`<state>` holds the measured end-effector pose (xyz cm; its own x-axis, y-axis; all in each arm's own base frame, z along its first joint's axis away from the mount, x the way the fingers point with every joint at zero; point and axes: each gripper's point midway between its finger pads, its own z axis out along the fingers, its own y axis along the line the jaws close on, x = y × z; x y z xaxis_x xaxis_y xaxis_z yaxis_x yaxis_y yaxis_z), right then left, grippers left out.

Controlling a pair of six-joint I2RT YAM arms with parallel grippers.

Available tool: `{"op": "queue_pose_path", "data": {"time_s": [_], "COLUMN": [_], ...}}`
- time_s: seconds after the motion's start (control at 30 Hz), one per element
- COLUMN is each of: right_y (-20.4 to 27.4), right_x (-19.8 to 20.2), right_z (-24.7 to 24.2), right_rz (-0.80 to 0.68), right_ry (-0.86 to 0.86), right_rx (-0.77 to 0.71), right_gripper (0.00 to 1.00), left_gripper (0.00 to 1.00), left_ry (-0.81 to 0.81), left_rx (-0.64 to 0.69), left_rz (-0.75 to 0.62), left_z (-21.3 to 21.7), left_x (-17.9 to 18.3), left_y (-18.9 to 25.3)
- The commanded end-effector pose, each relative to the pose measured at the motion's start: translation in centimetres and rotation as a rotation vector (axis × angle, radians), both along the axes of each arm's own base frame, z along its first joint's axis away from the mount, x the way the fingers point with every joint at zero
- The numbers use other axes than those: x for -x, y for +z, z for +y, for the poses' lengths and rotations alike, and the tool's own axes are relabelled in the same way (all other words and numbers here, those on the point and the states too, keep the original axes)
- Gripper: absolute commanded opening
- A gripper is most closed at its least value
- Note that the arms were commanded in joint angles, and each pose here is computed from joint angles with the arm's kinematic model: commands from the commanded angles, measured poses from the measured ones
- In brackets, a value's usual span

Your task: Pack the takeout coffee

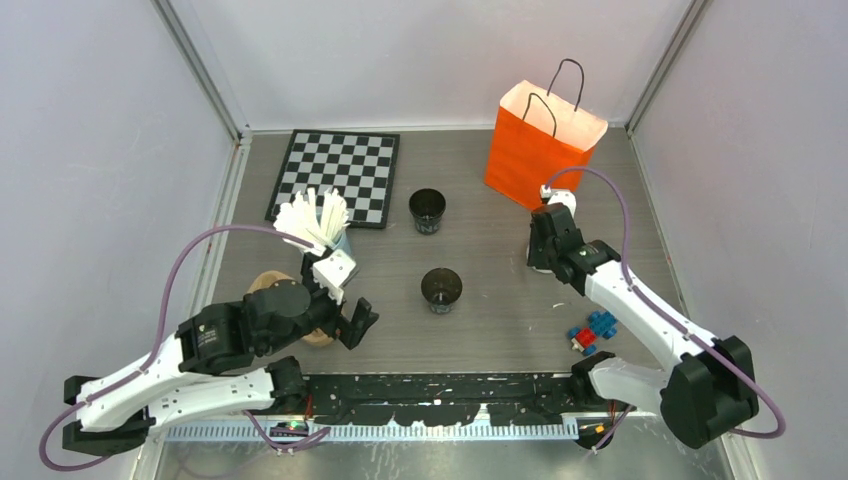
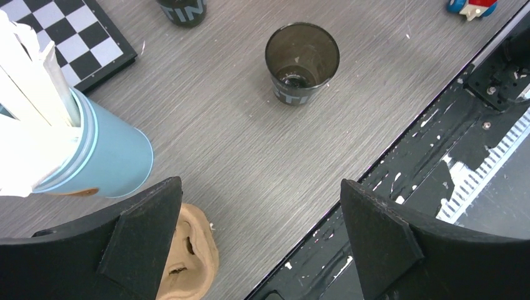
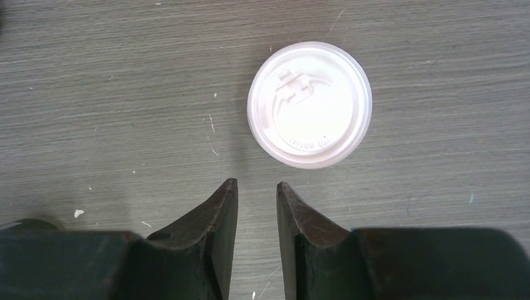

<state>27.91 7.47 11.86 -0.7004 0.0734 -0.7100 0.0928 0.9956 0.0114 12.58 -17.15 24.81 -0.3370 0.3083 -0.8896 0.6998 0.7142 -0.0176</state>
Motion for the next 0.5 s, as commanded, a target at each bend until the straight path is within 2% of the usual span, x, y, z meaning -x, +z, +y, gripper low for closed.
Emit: {"op": "queue_pose_path", "data": {"time_s": [0.0, 0.27, 0.47], "right_y": [1.4, -0.1, -1.6], "right_x": [-2.8, -6.4, -7.5], "right_z": [0.8, 0.5, 0.6], "right_rz": [-0.053, -0.027, 0.015], "right_ry": [0.058, 0.053, 0.065], "right_rx": [-0.009, -0.005, -0.028], "right_gripper": [0.34, 0.25, 0.25], "left_gripper": [1.00, 0.99, 0.98], "left_ry": [-0.010, -0.026, -0.024], "left_rx": [0.056, -0.008, -0.019], "left_rz": [-0.040, -0.012, -0.010], "left_z": [-0.6, -0.4, -0.3], "left_x": [-0.3, 0.0, 0.0], "left_y": [0.9, -0.5, -0.6]}}
